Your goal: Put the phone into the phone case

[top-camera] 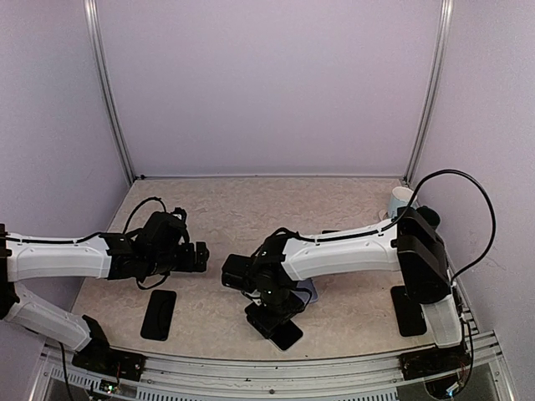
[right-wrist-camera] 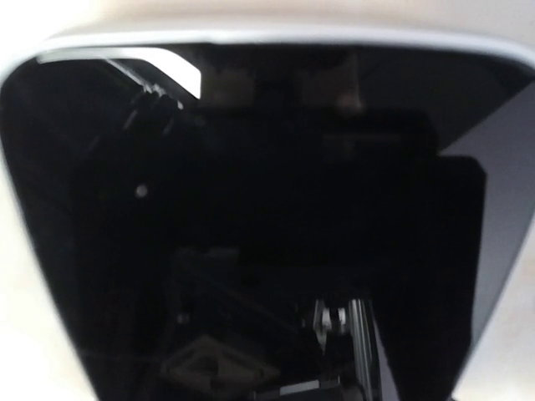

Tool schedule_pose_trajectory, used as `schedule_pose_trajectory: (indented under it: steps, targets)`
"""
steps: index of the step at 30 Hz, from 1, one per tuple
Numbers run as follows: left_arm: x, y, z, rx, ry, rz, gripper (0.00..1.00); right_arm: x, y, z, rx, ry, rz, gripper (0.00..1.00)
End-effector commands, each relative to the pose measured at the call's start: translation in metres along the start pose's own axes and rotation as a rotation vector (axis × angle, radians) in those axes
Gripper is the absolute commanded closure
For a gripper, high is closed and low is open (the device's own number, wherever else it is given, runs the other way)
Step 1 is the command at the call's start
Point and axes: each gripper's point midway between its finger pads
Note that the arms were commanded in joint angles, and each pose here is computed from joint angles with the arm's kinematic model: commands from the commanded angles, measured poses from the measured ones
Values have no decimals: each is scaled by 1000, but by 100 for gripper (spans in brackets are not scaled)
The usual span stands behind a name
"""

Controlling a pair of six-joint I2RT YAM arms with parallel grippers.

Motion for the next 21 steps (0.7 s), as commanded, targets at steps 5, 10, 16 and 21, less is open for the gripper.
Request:
schedule_pose_trajectory:
  steps: [5, 10, 16, 21]
  targets:
    - [0, 5, 0, -10, -3, -9, 1, -3, 31, -32, -216, 48, 37, 55]
    - [-2, 10, 1, -22, 1, -16, 1, -6, 40, -43, -298, 84, 65, 55]
    - [-7, 15, 6, -18, 3, -9, 1, -15, 60, -60, -430, 144, 113, 55]
    - [-8, 15, 8, -19, 2, -14, 1, -34, 74, -69, -513, 132, 167, 55]
Point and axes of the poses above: each gripper's point midway between its finger pads, its own z axis out along the fingers, its own x axis along the line the jaws close on, y = z × x, and after that the axes turned 1 degree about z, right-handed
